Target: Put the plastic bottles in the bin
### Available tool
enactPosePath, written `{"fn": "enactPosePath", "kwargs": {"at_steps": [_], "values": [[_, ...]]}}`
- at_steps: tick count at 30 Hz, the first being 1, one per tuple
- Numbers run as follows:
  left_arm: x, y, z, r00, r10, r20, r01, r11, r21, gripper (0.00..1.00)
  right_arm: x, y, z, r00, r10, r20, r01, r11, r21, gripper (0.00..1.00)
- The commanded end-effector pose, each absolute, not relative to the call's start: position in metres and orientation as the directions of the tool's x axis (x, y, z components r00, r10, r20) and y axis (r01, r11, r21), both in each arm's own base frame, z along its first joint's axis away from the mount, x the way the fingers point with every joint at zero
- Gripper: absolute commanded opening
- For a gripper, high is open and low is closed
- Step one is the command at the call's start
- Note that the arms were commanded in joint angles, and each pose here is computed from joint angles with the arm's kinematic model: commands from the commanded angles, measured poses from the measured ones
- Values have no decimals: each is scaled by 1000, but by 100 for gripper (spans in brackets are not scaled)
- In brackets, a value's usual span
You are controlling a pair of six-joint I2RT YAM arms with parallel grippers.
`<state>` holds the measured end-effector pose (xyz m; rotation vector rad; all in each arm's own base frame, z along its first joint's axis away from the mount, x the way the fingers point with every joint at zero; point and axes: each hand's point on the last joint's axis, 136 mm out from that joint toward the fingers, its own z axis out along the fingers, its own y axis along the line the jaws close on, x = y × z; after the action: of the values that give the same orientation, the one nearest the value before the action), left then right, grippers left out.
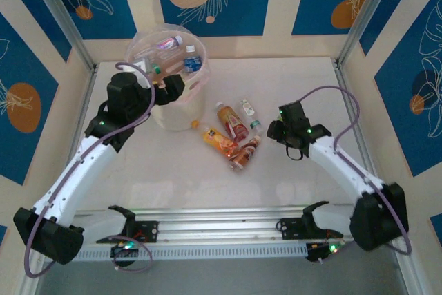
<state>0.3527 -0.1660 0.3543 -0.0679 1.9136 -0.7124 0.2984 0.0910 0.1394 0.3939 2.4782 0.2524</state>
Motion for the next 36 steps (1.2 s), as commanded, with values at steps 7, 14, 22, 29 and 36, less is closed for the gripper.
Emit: {"fn": "enactPosePath", "kwargs": {"at_steps": [7, 14, 22, 29, 36], "values": [[335, -261, 385, -470, -174, -866, 548, 712, -440, 99, 278, 145, 233, -578, 179, -796, -221, 905, 365, 51], [313, -338, 389, -496, -33, -868, 726, 532, -435, 99, 262, 178, 272, -480, 132, -867, -416, 836, 358, 50], [292, -391, 393, -507, 46, -861, 807, 378, -455, 91, 258, 195, 283, -457, 106, -883, -479, 807, 345, 50], [290, -415, 388, -535, 73, -842, 811, 325, -487, 79, 257, 205, 285, -460, 93, -883, -504, 791, 346, 50], [294, -420, 377, -549, 93, -830, 799, 348, -490, 76, 254, 212, 290, -451, 84, -889, -525, 780, 340, 50]]}}
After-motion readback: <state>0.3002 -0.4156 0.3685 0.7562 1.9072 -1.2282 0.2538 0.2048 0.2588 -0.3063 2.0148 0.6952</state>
